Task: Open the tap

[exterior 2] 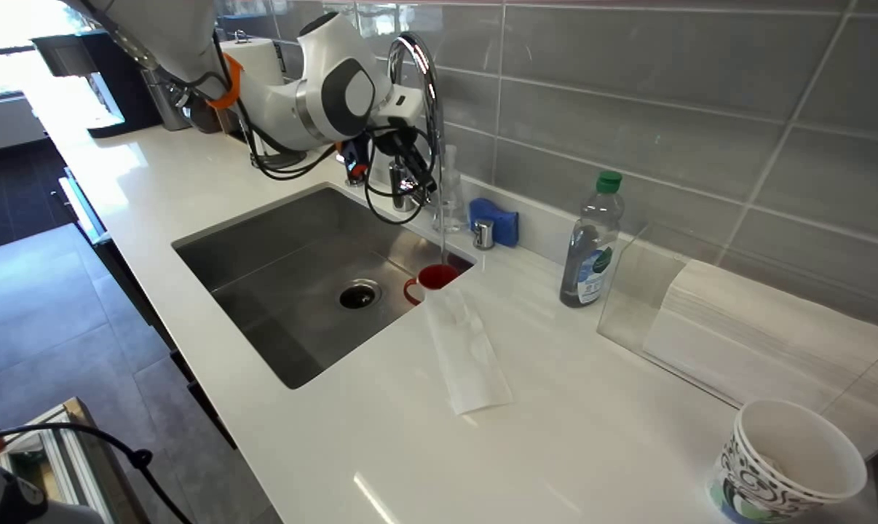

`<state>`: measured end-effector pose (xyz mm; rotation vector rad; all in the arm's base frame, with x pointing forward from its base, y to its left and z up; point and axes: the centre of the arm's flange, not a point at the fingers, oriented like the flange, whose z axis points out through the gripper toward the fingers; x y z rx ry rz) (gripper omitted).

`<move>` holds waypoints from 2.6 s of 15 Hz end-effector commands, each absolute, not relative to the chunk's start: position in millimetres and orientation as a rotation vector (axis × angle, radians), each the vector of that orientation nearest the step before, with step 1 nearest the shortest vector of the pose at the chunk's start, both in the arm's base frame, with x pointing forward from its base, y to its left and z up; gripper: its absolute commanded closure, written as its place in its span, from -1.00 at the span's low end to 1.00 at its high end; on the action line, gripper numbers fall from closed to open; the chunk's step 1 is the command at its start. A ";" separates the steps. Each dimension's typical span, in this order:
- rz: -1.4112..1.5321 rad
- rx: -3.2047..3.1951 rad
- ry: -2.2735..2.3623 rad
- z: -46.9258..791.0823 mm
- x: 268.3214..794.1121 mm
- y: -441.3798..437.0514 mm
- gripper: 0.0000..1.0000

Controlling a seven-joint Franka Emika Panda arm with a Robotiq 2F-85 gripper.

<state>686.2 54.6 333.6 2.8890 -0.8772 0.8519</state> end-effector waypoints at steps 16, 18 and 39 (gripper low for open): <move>0.974 2.887 -0.348 361.1 640.7 133.3 0.90; 0.981 2.868 -0.338 360.4 642.2 136.4 0.90; 0.374 2.757 -0.975 429.0 547.3 135.9 -1.00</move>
